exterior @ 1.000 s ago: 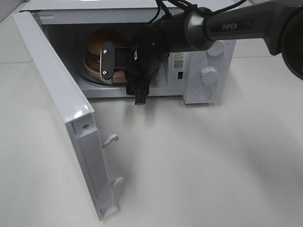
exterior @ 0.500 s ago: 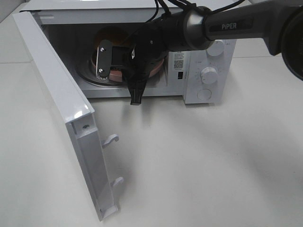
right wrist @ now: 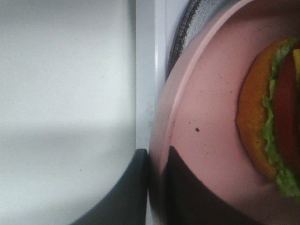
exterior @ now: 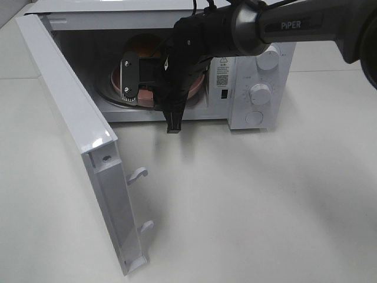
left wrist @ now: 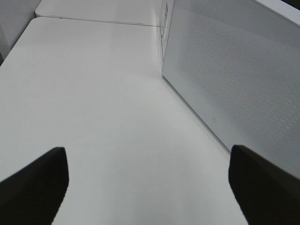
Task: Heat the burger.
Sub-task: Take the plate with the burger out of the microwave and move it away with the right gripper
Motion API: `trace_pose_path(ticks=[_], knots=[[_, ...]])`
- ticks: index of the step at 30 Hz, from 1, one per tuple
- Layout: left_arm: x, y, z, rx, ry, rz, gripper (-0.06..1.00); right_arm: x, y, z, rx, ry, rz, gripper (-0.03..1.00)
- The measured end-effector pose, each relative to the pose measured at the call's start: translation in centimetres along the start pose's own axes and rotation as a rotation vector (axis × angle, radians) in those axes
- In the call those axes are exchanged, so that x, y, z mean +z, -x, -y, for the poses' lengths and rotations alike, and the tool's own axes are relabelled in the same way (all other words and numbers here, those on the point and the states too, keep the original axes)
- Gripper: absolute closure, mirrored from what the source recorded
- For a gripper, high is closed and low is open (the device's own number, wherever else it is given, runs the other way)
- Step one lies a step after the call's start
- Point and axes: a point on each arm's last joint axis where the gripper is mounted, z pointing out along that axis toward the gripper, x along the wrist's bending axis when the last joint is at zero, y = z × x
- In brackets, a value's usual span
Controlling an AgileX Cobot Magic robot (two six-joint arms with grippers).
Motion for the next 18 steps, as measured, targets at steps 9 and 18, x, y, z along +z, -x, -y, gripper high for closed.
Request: trace_pose_path(ticks=[9, 18], knots=[[0.0, 0.0, 0.0, 0.0, 0.0, 0.0, 0.1, -1.8, -0.2, -0.1, -0.053, -0.02, -0.102, 0.91], [0.0, 0.0, 0.0, 0.0, 0.0, 0.0, 0.1, -3.8, -1.4, 0.6, -0.164, -0.036, -0.101, 0.91]])
